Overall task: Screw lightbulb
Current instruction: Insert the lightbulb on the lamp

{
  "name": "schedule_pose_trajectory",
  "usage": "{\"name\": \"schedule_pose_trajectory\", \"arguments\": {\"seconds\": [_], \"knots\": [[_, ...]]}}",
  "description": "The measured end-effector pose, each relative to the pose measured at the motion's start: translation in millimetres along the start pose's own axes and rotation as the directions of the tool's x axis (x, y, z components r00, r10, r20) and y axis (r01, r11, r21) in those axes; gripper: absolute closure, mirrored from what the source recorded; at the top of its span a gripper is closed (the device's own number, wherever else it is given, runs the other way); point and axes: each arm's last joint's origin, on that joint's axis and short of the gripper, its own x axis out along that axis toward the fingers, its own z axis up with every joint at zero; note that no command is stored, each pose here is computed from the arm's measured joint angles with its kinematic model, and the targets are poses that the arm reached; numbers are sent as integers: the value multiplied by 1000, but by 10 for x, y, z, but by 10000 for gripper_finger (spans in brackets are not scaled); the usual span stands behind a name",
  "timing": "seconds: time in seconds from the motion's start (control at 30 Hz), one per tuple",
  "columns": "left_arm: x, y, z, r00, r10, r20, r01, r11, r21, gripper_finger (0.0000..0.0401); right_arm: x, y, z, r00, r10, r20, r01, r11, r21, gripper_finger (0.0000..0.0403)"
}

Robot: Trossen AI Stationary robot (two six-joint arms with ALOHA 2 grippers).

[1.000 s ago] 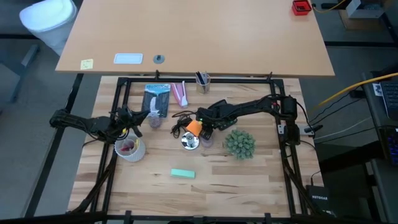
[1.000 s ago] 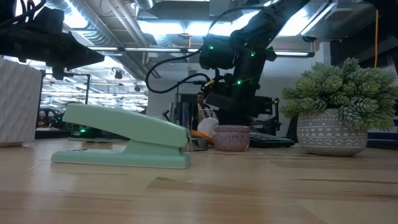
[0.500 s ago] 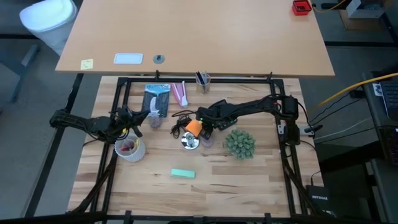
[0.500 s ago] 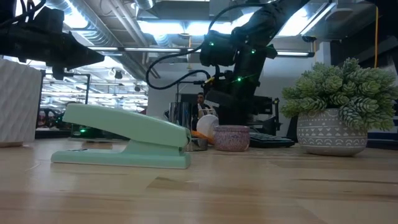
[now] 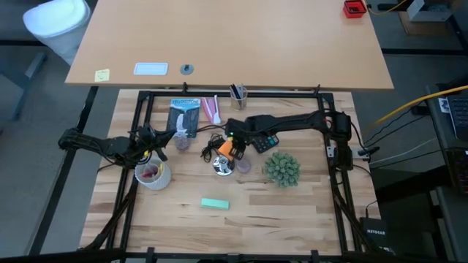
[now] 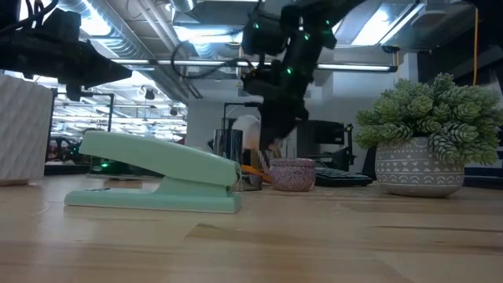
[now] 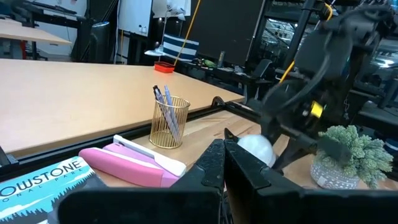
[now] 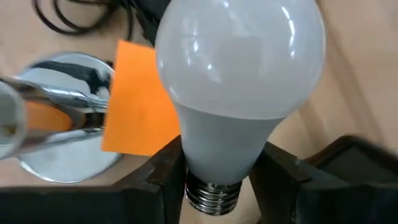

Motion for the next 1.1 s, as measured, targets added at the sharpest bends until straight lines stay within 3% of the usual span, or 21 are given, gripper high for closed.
{"name": "schedule_pose_trajectory", "arguments": {"seconds": [0.23, 0.47, 0.6, 0.97, 1.1], "knots": [[-1, -2, 1, 1000, -4, -1, 4, 1000, -11, 401, -306, 196, 171, 999, 31, 23, -28, 992, -123, 257], [-1, -3, 0, 1000, -8, -1, 8, 1000, -11, 401, -667, 536, 164, 999, 29, 15, -25, 969, -247, 252], [-1, -3, 1, 1000, -8, -1, 8, 1000, -11, 401, -1027, 660, 121, 994, 11, 109, 22, 955, -295, 252], [-1, -3, 1, 1000, -8, -1, 8, 1000, -11, 401, -2439, 532, -278, 911, 15, 412, 71, 979, -193, 251], [-1, -3, 1, 1000, -8, -1, 8, 1000, -23, 401, -2656, 503, -549, 852, -32, 523, 139, 976, -167, 251]]}}
